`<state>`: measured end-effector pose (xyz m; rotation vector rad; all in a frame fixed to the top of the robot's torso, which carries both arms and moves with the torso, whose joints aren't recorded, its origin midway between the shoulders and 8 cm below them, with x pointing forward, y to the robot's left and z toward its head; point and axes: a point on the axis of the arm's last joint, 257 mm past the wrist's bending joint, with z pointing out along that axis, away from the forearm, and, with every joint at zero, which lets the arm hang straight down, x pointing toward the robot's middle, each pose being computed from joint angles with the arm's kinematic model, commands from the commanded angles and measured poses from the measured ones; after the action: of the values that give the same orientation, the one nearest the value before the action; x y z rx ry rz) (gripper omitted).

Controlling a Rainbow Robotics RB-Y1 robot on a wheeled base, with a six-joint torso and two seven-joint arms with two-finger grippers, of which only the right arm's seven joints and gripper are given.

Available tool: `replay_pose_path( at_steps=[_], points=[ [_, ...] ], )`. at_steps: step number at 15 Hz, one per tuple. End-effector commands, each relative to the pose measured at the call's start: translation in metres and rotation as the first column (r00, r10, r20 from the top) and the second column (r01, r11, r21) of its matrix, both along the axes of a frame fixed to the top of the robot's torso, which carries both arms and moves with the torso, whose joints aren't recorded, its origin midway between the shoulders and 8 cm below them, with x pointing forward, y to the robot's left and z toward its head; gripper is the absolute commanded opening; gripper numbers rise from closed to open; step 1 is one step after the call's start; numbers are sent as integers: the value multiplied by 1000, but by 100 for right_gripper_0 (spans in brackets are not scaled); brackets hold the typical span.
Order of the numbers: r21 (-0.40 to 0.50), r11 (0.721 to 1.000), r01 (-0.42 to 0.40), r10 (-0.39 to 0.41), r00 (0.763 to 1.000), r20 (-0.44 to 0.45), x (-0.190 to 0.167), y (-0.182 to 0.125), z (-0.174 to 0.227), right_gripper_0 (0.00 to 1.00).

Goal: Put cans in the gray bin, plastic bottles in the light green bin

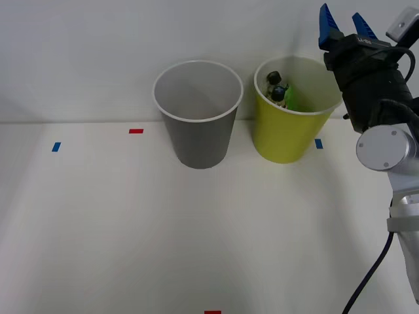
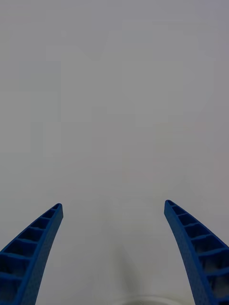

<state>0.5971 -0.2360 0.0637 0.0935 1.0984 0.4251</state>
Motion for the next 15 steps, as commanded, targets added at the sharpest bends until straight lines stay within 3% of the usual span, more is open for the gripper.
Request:
replay_pose_path(
  at_steps=[1,5,12,15],
  points=[
    [6,1000,1,-1,999,40,-19,-3,10,71],
    [13,999,30,-31,996,87,-77,-22,3,71],
    [-26,987,161,-161,987,12,-161,-55,-69,71],
    [-137,965,222,-225,974,-10,-189,-48,-109,71]
  ],
)
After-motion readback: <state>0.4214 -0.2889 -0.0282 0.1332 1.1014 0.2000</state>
